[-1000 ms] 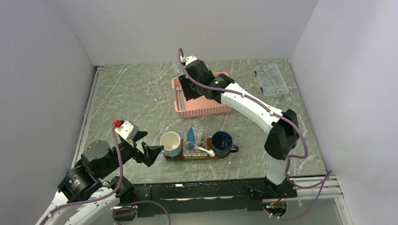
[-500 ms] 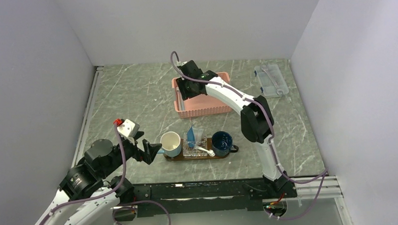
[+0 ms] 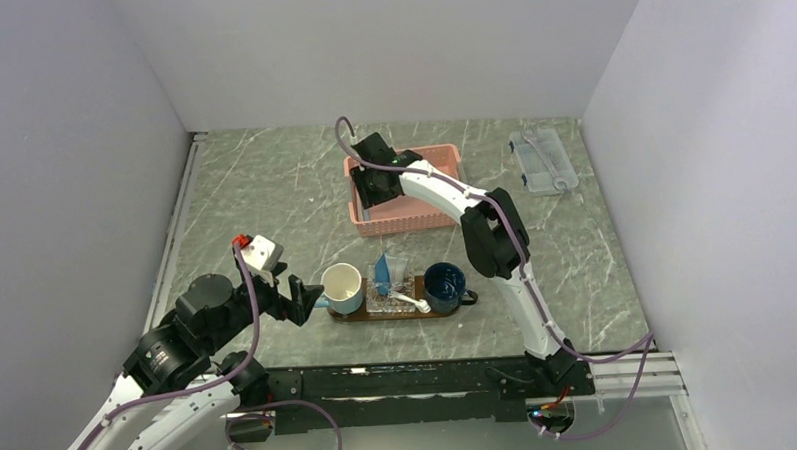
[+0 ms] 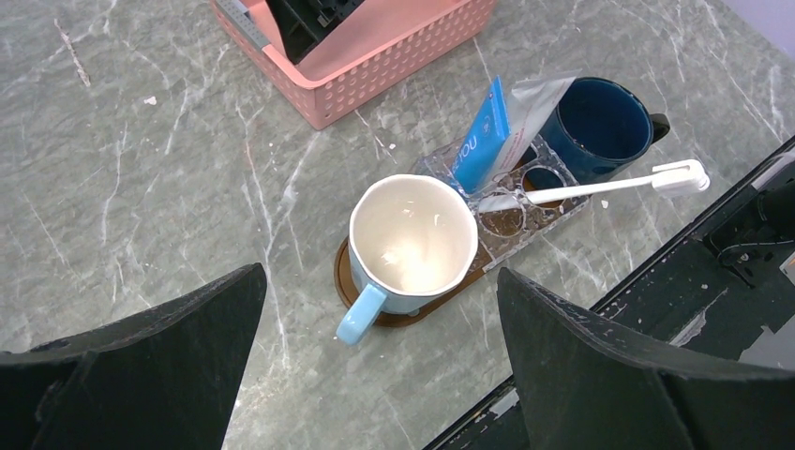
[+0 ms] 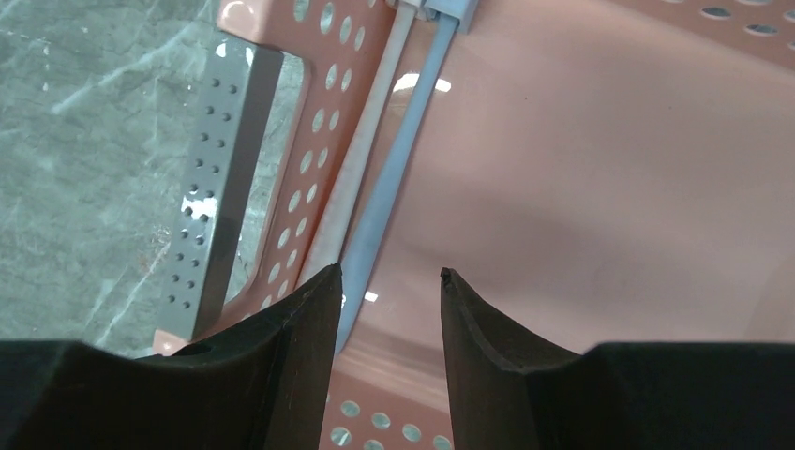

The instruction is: Prepare toiletry sets of a toothbrush and toothpaste on the tray

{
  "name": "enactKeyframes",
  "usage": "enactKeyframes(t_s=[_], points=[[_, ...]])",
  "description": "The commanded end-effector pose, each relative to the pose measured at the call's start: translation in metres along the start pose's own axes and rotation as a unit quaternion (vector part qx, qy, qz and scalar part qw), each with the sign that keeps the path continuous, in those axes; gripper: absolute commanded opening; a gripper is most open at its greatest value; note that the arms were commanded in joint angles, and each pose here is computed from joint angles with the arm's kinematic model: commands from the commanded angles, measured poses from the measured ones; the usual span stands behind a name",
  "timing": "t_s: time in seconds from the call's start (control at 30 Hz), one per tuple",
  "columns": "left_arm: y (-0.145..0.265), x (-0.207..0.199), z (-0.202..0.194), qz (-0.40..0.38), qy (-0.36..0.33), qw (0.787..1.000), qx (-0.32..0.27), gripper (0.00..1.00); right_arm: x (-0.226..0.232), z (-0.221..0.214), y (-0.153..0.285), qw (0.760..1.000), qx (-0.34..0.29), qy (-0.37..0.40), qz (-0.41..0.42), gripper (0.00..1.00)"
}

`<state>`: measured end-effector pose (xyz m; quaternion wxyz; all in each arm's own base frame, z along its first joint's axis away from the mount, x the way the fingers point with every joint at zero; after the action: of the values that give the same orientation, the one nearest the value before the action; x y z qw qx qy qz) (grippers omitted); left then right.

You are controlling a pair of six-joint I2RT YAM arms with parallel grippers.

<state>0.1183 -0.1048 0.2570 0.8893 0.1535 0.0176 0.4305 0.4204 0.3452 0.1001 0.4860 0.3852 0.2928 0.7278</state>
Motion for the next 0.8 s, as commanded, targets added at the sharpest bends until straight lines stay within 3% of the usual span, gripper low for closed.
enactKeyframes(t_s=[0.0,0.77], points=[[0.0,0.003,0.007,0.011,0.009,1.0,-0.009,0.99,0.012,0.025,0.0,0.999,-0.046,-0.015,0.019,0.44],[0.0,0.002,0.008,0.006,0.007,1.0,-0.012,1.0,0.004,0.0,-0.03,0.996,-0.04,0.031,-0.07,0.4]])
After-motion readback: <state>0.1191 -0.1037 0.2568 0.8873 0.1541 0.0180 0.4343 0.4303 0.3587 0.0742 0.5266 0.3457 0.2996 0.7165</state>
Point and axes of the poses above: each gripper's point midway between its finger pads, its own y axis back along the fingers, its own x axis along the line the jaws close on, z = x × y, the point moved 5 cm from there along y, back along the fingers, and after that the axes turned 15 degrees about -y, right-handed, at the moved point
